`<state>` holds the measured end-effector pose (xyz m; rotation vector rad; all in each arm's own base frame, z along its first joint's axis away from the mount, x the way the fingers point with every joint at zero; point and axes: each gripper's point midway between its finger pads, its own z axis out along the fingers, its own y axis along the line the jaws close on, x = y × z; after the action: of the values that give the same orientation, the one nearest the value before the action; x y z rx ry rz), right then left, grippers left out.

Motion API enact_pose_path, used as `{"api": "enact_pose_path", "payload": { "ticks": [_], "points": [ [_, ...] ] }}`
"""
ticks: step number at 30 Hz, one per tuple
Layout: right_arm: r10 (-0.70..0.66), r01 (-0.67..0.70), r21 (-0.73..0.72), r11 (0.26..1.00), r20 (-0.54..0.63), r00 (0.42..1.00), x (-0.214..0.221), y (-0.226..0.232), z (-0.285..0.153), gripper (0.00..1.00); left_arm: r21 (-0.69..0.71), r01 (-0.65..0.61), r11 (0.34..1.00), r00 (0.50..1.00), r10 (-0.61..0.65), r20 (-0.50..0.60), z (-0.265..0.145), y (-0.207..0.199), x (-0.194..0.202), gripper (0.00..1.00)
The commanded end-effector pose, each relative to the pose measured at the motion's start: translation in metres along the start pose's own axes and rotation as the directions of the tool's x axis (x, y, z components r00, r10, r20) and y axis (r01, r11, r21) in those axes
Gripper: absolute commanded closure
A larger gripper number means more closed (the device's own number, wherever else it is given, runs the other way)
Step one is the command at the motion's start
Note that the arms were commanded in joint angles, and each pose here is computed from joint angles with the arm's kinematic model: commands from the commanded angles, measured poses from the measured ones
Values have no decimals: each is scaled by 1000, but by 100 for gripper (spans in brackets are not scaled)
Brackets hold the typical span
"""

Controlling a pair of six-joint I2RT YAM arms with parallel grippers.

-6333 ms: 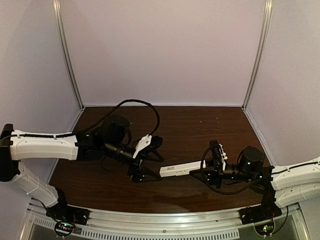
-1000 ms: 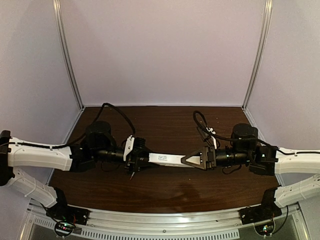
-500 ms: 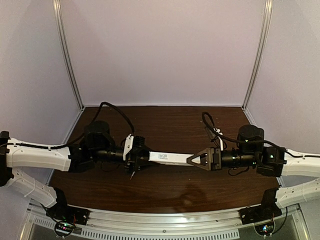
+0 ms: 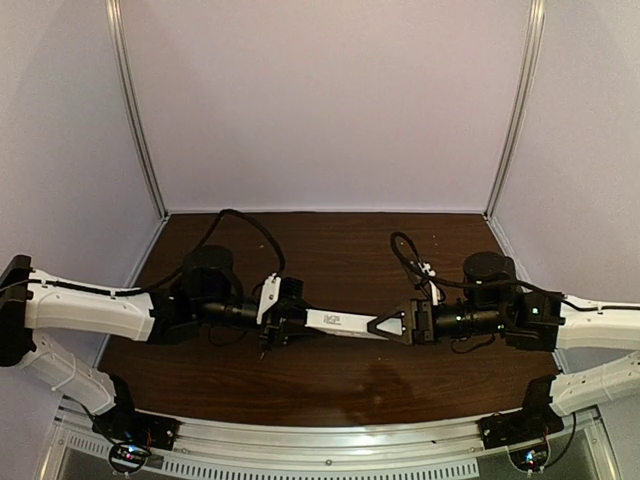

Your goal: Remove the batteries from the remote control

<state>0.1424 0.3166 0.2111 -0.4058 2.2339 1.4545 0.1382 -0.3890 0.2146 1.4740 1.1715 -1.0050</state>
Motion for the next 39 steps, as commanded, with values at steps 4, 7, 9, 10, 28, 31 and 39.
{"api": "enact_pose_path", "payload": {
  "ticks": [4, 7, 9, 10, 28, 31, 39],
  "points": [
    [-25, 25, 5, 1000, -15, 1000, -9, 6, 11, 18, -18, -36, 999, 998, 36, 41, 7, 12, -18, 100],
    [-29, 29, 24, 999, -18, 999, -9, 1, 14, 23, -14, -33, 999, 999, 33, 37, 8, 13, -17, 100],
    [-32, 32, 37, 999, -19, 999, -9, -2, 15, 27, -15, -34, 999, 999, 34, 36, 8, 13, -17, 100],
    [-33, 33, 39, 999, -19, 999, -8, -3, 15, 29, -14, -33, 999, 999, 34, 35, 8, 13, -17, 100],
    [-19, 17, 69, 997, 21, 1000, 9, -27, -1, 51, -19, -27, 999, 998, 28, 49, 5, 11, -19, 100],
    [-23, 21, 58, 998, 42, 999, 9, -28, -3, 56, -19, -14, 1000, 998, 15, 55, 4, 10, -17, 100],
    [-5, 4, 20, 1000, 31, 1000, 21, -37, 4, 74, 5, 42, 999, 998, -42, 39, 10, 4, 3, 100]
  ]
}}
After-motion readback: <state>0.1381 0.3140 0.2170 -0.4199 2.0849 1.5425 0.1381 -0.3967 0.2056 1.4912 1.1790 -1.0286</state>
